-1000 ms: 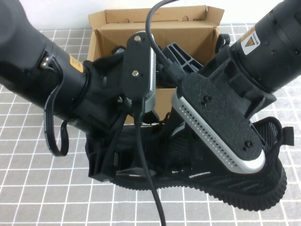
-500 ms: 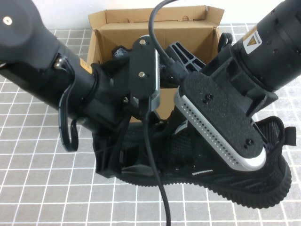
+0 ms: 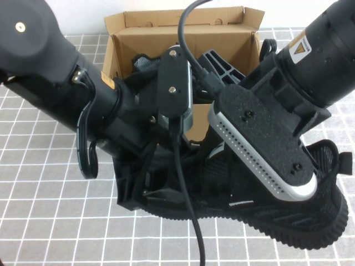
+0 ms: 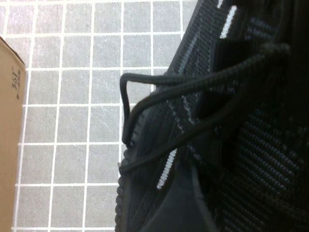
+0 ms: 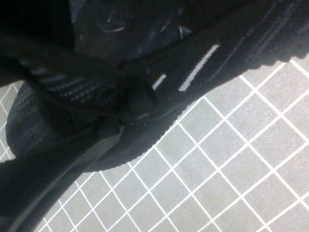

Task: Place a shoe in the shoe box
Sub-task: Place the shoe in the shoe box

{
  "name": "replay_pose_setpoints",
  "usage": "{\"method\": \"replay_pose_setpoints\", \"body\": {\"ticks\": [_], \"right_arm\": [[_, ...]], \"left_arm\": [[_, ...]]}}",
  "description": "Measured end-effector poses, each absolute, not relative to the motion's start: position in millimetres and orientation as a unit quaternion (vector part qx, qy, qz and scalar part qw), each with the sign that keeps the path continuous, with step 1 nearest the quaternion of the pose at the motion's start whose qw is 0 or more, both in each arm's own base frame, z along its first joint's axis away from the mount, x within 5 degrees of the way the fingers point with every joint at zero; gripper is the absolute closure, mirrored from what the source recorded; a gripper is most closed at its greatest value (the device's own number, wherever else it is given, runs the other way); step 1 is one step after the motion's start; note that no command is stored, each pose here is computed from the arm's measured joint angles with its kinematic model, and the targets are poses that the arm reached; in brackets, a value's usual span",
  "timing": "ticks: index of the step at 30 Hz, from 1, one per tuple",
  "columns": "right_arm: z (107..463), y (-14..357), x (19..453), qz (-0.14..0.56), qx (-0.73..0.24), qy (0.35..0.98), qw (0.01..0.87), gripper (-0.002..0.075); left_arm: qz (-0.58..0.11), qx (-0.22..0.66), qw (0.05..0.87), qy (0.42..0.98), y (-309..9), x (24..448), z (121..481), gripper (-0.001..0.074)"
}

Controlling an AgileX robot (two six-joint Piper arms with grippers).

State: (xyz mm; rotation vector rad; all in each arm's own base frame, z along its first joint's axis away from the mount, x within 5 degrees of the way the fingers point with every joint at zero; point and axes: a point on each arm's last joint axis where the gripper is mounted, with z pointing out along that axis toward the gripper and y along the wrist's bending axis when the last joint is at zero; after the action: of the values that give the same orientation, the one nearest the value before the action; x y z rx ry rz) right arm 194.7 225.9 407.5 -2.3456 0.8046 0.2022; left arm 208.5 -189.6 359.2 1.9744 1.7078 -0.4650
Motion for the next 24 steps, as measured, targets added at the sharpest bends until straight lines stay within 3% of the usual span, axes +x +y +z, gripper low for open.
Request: {"method": "replay_pose_setpoints", "body": {"ticks": [9,17,21,24], "right_arm": [[407.9,226.1,194.4,0.082,-0.892,0.307,0.323,0.0723],[407.9,226.2,194.0,0.084,-0.891,0.307,0.323,0.0724],[407.9,226.3,194.0,0.084,-0.891,0.307,0.323,0.0724],[408.0,226.3,193.9,0.085,-0.891,0.308,0.323,0.0724]], "left_arm": [[-0.173,0.722,0.239,0.625,-189.6,207.8,359.1,0.0301],[-0.176,0.722,0.236,0.626,-189.4,207.0,359.0,0.0486],[-0.178,0.720,0.232,0.630,-189.2,206.6,358.8,0.0624],[-0.180,0.712,0.229,0.638,-189.1,206.6,358.7,0.0663]]}}
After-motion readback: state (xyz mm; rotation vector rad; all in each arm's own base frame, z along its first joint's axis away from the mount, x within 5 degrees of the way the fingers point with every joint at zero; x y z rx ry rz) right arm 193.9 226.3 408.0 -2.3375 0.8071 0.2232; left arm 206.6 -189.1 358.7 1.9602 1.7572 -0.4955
